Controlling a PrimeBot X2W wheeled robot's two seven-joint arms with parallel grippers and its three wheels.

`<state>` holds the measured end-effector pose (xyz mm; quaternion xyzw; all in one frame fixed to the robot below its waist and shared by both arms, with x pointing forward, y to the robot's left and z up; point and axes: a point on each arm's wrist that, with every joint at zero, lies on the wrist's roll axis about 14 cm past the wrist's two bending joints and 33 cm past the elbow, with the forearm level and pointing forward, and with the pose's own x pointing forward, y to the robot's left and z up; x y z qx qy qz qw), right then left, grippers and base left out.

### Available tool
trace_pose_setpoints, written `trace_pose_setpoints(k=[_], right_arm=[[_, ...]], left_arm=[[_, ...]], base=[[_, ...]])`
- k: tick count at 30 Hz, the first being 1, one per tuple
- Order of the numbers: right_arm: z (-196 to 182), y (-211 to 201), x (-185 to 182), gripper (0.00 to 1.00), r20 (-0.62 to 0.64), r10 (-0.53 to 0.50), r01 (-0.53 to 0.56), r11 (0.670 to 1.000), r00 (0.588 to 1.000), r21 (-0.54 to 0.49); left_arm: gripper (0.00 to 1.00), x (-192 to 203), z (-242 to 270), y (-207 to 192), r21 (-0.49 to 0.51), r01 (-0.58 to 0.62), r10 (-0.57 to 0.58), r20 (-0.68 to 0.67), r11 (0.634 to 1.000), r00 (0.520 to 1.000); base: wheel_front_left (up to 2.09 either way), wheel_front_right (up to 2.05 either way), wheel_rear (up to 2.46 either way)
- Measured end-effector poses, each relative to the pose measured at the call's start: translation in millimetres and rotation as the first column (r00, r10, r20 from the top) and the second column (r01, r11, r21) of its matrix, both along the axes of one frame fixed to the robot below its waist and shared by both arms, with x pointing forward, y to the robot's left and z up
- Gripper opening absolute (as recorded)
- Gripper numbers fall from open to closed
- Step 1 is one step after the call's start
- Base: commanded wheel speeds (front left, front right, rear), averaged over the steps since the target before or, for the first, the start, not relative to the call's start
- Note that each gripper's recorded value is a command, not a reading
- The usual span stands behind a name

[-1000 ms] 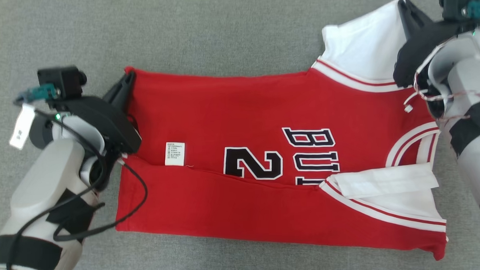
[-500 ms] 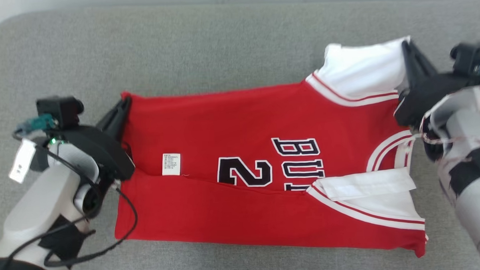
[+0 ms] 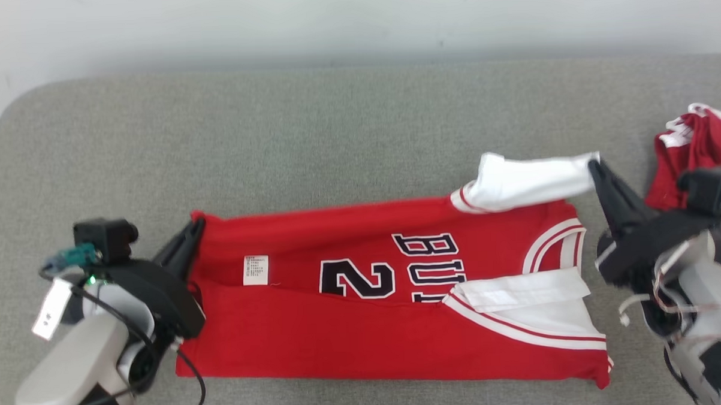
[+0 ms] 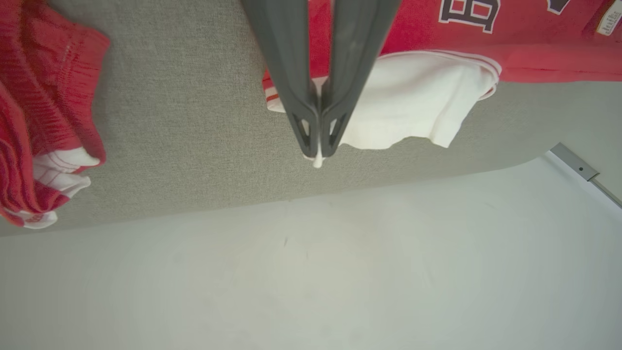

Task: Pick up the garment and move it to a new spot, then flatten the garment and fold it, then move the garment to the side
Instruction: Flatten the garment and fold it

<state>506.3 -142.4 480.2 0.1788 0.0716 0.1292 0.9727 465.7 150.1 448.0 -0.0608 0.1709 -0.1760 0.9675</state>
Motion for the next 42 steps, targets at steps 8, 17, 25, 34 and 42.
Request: trace_pose_setpoints(k=[8,17,25,34,42], right_arm=[[-9,-6,-51,0.00,-0.088,0.051,-0.045,0.997,0.995,0.065],[-30,-5,-94,0.00,-0.198,0.136,-0.132,0.991,0.971,0.033],[-69,13,-134,0.00,-0.354,0.243,-0.277,0.960,0.903,-0.047],[-67,4,-131,1.00,-0.344,0.211,-0.250,0.965,0.915,-0.074],[-41,-8,-116,1.00,-0.246,0.137,-0.135,0.991,0.960,0.024]], left_arm=[[0.00,-30,-6,-6,0.000,0.026,-0.026,-0.015,1.000,1.000],[0.00,-51,-12,-13,-0.020,0.047,-0.047,-0.032,0.999,0.998],[0.00,-62,-20,-17,-0.012,0.055,-0.056,-0.050,0.998,0.997],[1.00,-71,-31,-16,-0.006,0.038,-0.038,-0.076,0.999,0.996],[1.00,-68,-22,-9,-0.012,-0.007,0.006,-0.033,1.000,0.999]], base=[[0.00,0.00,0.00],[0.00,0.00,0.00],[0.00,0.00,0.00],[0.00,0.00,0.00],[0.00,0.00,0.00]])
